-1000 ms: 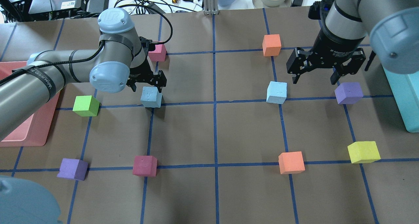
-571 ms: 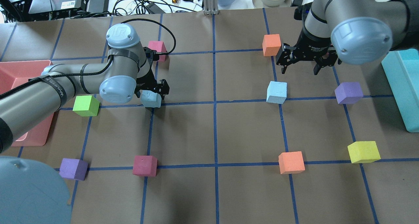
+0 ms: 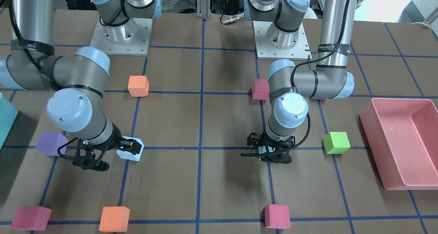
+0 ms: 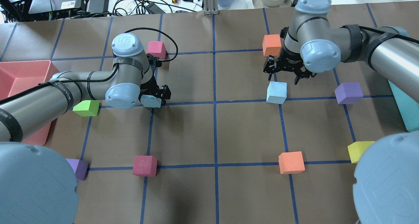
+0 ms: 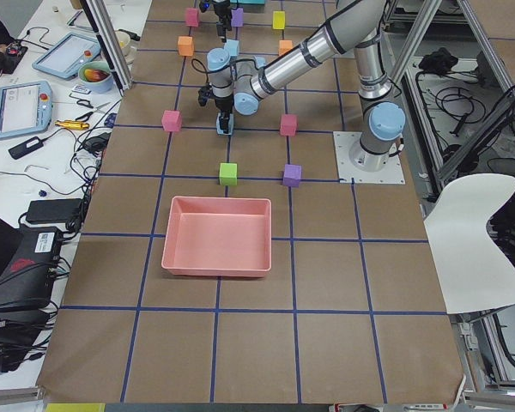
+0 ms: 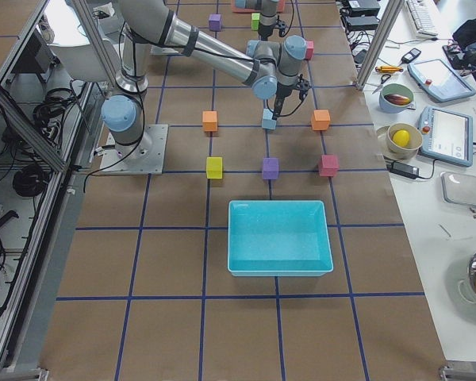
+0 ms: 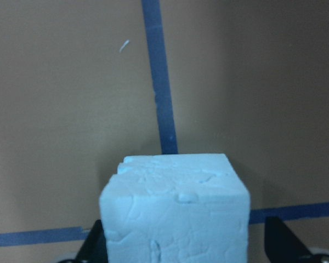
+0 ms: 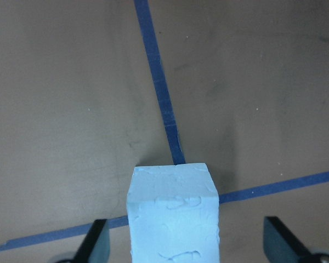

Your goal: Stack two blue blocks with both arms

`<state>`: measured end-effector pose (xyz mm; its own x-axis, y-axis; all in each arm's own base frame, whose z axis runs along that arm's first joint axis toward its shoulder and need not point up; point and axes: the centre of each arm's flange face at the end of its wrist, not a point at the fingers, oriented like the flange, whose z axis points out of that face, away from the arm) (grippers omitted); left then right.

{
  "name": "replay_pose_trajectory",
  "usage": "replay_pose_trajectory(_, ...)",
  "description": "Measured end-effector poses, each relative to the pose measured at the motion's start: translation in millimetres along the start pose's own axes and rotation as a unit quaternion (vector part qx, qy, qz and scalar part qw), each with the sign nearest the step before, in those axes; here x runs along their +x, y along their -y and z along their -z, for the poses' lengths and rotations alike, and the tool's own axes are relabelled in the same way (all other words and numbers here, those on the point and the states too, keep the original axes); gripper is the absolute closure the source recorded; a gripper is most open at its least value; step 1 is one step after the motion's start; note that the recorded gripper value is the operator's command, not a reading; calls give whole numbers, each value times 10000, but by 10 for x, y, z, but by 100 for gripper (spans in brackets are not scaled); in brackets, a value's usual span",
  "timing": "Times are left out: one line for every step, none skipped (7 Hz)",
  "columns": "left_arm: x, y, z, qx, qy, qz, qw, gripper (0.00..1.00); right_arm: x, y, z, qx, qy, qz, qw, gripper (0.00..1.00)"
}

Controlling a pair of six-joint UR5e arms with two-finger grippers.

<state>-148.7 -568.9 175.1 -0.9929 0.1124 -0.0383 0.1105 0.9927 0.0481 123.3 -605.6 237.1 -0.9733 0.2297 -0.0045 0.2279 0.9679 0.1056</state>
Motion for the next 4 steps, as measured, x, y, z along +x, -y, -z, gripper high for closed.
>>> replay_pose_trajectory(1, -4, -7, -6, -1, 8, 10000, 0, -7, 27, -139, -111, -5, -35, 9999, 0)
replay_pose_trajectory(4, -7, -12, -10, -7, 19, 10000, 5, -10, 45, -262, -219, -22, -44, 9997, 0)
replay_pose_trajectory(6, -7, -12, -8, -10, 38, 10000, 41, -7, 43, -365, -312, -41, -48, 9995, 44)
replay_pose_trajectory(5, -1, -5, 10, -8, 42, 10000, 74, -2, 31, -432, -334, -47, -23, 9994, 97)
